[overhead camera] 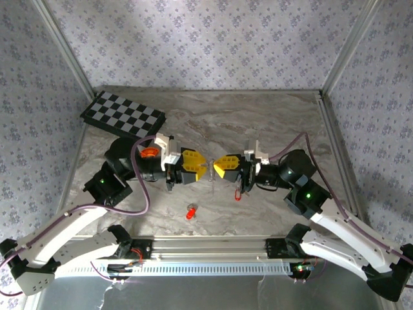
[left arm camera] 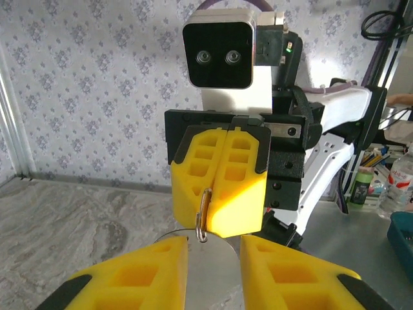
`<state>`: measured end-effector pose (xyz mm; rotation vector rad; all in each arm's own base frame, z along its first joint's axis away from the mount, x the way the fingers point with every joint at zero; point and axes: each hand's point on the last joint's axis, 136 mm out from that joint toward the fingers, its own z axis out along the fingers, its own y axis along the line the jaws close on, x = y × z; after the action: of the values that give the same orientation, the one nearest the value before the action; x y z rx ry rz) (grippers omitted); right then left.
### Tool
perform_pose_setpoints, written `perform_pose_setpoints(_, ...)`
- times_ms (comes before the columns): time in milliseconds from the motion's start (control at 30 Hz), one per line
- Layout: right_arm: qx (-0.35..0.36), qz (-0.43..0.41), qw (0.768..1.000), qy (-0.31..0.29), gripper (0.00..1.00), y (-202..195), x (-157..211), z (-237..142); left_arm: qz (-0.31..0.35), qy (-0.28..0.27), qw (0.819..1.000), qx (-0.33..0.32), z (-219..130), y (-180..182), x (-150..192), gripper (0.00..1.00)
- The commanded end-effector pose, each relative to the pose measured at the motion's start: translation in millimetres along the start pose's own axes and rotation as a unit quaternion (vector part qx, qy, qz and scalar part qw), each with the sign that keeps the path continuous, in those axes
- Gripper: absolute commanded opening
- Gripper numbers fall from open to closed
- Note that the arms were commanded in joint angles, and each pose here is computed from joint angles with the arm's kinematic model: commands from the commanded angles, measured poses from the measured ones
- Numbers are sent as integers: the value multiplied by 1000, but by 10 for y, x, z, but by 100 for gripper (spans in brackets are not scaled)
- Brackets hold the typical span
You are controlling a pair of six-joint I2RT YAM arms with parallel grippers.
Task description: Put the keys on the keyring
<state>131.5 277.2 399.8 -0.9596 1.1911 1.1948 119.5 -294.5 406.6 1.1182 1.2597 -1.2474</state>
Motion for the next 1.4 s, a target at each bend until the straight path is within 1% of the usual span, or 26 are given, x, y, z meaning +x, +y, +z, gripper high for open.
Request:
perform_pose_setpoints(0,-17,-8,999,-33,0,70,-164,-21,6,-28,999,23,19,-71,-146,28)
perform_pose_setpoints(200,-22,-8,999,-36,0,80,-168,-13,6,-35,999,29,82,-66,-178,31)
perform_pose_setpoints(433,-27,-8,999,-35,0,79,-154,2,6,-36,999,29,114,-43,-185,30)
perform_pose_setpoints(700,-27,-8,999,-39,0,74,-163,2,5,-34,999,33,131,-50,-173,18)
perform_pose_setpoints(1067,-29,-7,999,-40,0,71,-157,13,6,-37,999,39,127,-96,-190,8)
perform_pose_setpoints(1200,-27,-6,999,-38,0,61,-143,13,9,-38,998,40,121,-105,-191,0)
perform_pose_setpoints(1367,-9,0,1000,-27,0,0,-105,18,12,-36,999,32,109,-93,-173,0)
